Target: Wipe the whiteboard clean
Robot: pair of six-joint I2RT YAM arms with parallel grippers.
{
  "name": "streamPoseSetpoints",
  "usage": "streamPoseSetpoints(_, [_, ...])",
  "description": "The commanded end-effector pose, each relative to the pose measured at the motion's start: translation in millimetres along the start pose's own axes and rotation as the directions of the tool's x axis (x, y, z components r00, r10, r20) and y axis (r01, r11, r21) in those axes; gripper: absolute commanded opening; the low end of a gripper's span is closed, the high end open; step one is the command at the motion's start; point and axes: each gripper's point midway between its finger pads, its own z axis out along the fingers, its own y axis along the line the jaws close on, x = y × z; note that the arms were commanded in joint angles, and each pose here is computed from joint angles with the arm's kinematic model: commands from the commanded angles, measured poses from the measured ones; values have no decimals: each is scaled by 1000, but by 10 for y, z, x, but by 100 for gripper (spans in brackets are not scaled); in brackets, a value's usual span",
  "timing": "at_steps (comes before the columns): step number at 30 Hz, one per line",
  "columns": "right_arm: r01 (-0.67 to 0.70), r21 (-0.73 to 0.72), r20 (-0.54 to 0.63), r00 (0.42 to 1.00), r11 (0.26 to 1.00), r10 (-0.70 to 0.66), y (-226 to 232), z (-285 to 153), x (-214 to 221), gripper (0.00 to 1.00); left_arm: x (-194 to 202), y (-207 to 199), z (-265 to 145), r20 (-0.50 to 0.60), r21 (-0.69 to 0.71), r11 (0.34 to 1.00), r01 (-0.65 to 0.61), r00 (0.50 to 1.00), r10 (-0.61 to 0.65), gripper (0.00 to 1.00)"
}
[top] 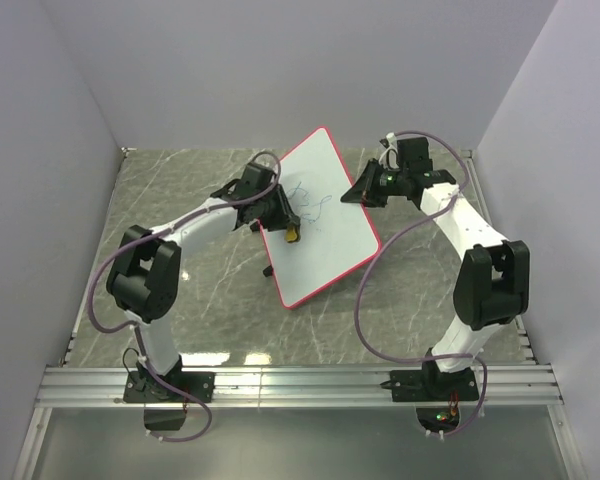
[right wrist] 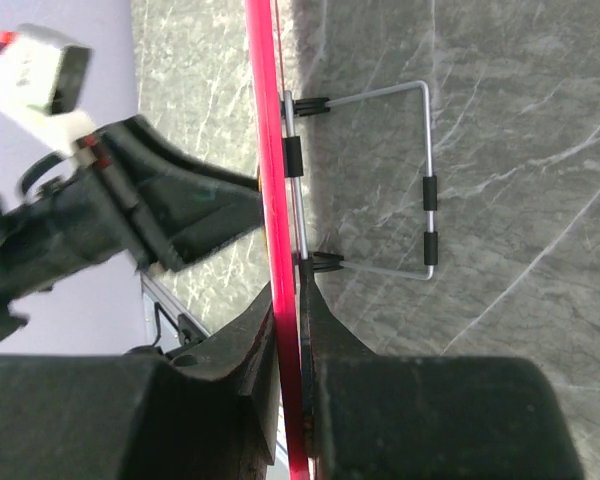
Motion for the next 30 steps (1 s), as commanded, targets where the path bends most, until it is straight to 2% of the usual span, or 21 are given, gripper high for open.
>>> streamPoseSetpoints(1, [-67,20,-78,995,998,69,126,30,153,0,622,-573,81,-156,122,979,-166,970,184,0])
streamPoseSetpoints(3, [-63,23,-69,995,998,65,124,61,107,0,830,-886,57,-175,177,960,-218,953,249,0])
streamPoseSetpoints(6, [-45,19,-49,998,999,46,125,91,42,0,1120,-1173,58,-209,255,943,-215,940,271,0])
streamPoseSetpoints(9, [-34,14,-40,999,999,34,104,117,34,0,1299,-1249,70,-243,278,941,-193,934,263,0])
streamPoseSetpoints(13, [-41,0,-35,999,999,41,66,134,85,0,1124,-958,150,-236,164,957,-238,933,272,0])
streamPoseSetpoints(14, [-42,-6,-31,999,999,42,80,125,88,0,950,-861,158,-215,146,966,-215,946,243,0])
streamPoseSetpoints(16, [-51,-11,-30,998,999,50,78,121,100,0,868,-638,173,-222,125,979,-160,957,185,0])
streamPoseSetpoints(17, [-47,-18,-28,999,999,47,111,99,104,0,653,-538,164,-185,118,987,-110,974,130,0])
streamPoseSetpoints(20, [-34,-37,-22,999,999,33,177,41,108,0,474,-70,225,-171,22,998,-53,984,56,0])
streamPoseSetpoints(23, [-14,-34,-15,1000,999,14,191,13,87,0,424,272,267,-156,-80,992,-102,984,88,0])
streamPoseSetpoints(27, [-24,-41,-12,1000,999,24,196,38,54,0,669,365,256,-184,-104,979,-174,971,153,0])
streamPoseSetpoints(30, [-42,-56,-15,999,998,41,220,72,38,0,922,8,171,-193,-24,965,-263,948,254,0])
